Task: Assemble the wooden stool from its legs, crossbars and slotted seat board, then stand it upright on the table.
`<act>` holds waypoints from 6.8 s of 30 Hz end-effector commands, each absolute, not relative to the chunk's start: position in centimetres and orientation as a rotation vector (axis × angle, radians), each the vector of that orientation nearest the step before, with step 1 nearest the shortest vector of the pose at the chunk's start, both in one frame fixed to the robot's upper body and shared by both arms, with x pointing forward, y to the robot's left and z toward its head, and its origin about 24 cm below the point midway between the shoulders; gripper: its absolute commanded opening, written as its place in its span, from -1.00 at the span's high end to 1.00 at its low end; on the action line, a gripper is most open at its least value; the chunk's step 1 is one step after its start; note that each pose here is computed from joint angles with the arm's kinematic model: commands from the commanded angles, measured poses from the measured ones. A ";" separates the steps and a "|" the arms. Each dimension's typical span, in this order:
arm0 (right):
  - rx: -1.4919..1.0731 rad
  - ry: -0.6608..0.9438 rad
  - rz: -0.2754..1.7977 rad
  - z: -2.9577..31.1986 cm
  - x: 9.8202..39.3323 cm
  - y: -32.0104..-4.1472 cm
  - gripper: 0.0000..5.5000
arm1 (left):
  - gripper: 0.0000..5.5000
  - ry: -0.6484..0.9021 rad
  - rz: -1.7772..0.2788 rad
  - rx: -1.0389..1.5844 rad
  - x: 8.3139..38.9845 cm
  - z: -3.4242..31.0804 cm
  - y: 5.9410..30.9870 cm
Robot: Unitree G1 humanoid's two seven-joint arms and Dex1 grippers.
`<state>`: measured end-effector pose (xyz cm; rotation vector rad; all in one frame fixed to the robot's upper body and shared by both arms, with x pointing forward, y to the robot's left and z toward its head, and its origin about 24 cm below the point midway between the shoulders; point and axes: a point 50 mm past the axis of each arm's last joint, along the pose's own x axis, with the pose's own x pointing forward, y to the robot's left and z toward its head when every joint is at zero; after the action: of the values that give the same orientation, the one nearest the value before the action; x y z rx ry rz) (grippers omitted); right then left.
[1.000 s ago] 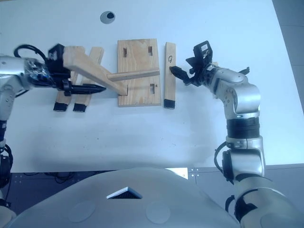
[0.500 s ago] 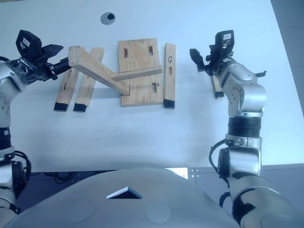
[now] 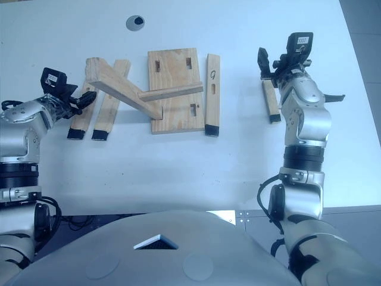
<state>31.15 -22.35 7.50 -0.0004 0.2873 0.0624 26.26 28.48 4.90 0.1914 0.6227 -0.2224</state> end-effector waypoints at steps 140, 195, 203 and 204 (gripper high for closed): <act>0.639 -0.030 1.634 29.3 32.4 -14.5 0.16 | 0.28 -0.107 -1.351 -0.199 28.8 21.7 13.6; 0.074 0.427 1.281 11.5 31.2 -21.2 0.25 | -0.23 -0.145 -1.013 -0.515 31.6 21.0 18.1; -0.135 0.399 1.411 13.2 30.2 -17.9 0.25 | -0.23 -0.124 -1.000 -0.517 31.0 20.1 17.6; -0.138 0.401 1.412 13.0 30.0 -17.6 0.25 | -0.23 -0.123 -0.999 -0.516 31.0 20.1 17.5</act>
<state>30.65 -18.41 16.26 -0.1197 0.2550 1.4473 31.12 17.63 20.13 -0.5252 -0.1227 -1.0062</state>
